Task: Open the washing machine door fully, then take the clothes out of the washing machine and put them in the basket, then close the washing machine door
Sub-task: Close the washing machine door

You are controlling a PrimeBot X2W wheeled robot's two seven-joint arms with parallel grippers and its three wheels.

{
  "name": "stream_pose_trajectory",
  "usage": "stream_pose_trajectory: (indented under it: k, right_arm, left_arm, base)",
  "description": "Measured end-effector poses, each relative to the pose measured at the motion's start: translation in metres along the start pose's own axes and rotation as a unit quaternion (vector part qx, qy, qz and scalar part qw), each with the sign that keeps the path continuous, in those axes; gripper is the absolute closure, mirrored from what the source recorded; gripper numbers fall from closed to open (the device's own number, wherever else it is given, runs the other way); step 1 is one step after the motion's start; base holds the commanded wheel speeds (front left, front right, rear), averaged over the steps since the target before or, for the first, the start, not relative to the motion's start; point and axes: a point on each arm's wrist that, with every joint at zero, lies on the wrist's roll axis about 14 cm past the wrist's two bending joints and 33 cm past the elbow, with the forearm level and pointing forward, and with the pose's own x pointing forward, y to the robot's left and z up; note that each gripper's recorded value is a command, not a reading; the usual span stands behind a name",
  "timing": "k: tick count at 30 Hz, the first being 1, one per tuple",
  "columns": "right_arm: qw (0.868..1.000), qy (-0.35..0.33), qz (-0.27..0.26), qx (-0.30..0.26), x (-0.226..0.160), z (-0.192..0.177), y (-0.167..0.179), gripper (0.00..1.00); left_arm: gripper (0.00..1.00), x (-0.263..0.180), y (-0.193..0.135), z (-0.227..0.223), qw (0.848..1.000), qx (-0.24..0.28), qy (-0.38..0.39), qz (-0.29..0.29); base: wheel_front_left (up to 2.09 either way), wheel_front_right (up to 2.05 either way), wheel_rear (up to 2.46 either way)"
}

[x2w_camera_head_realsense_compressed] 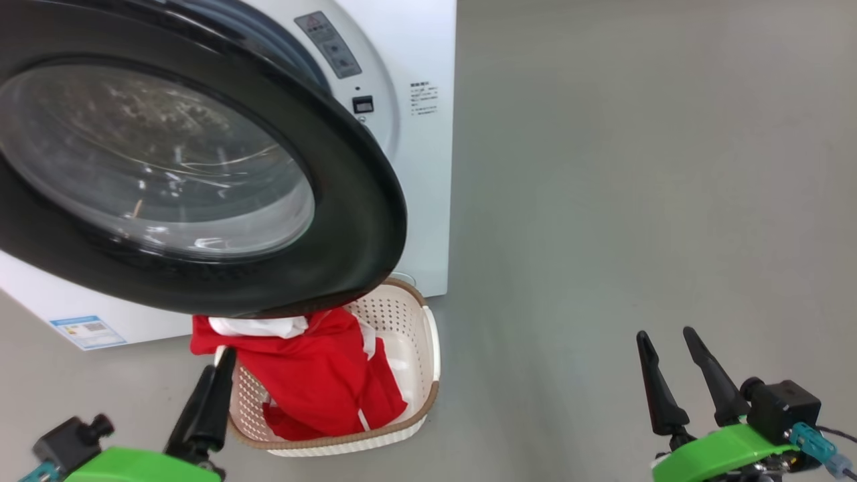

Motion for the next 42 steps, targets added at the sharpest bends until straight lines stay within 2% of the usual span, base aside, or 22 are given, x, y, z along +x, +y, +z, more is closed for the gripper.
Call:
stream_pose_trajectory:
  k: [7, 16, 22, 30, 37, 42]
  right_arm:
    - [1.0, 0.0, 0.001, -0.004, -0.001, 0.0, 0.0, 0.0]
    - [1.0, 0.007, -0.007, -0.007, -0.008, -0.004, -0.005, 0.0]
    - [1.0, 0.003, -0.01, -0.007, -0.008, -0.002, -0.008, 0.0]
    - [1.0, -0.002, -0.006, -0.008, -0.007, 0.001, -0.005, 0.0]
    - [1.0, 0.0, -0.008, -0.008, -0.011, 0.0, -0.007, 0.0]
    - [1.0, -0.003, -0.008, -0.008, -0.011, 0.001, -0.007, 0.0]
  left_arm:
    - [0.0, -0.021, 0.023, 0.021, 0.997, 0.065, -0.032, 0.029]
    - [0.0, -0.039, 0.033, 0.029, 0.986, 0.155, -0.045, 0.042]
    - [0.0, -0.049, 0.036, 0.037, 0.971, 0.227, -0.058, 0.049]
    - [0.0, -0.061, 0.042, 0.05, 0.942, 0.318, -0.076, 0.071]
    - [0.0, -0.066, 0.034, 0.059, 0.924, 0.361, -0.099, 0.076]
    - [0.0, -0.072, 0.036, 0.052, 0.926, 0.355, -0.096, 0.082]
  base:
    - [0.0, 0.0, 0.0]
    - [0.0, 0.0, 0.0]
    - [0.0, 0.0, 0.0]
    - [0.0, 0.0, 0.0]
    - [0.0, 0.0, 0.0]
    - [0.0, 0.0, 0.0]
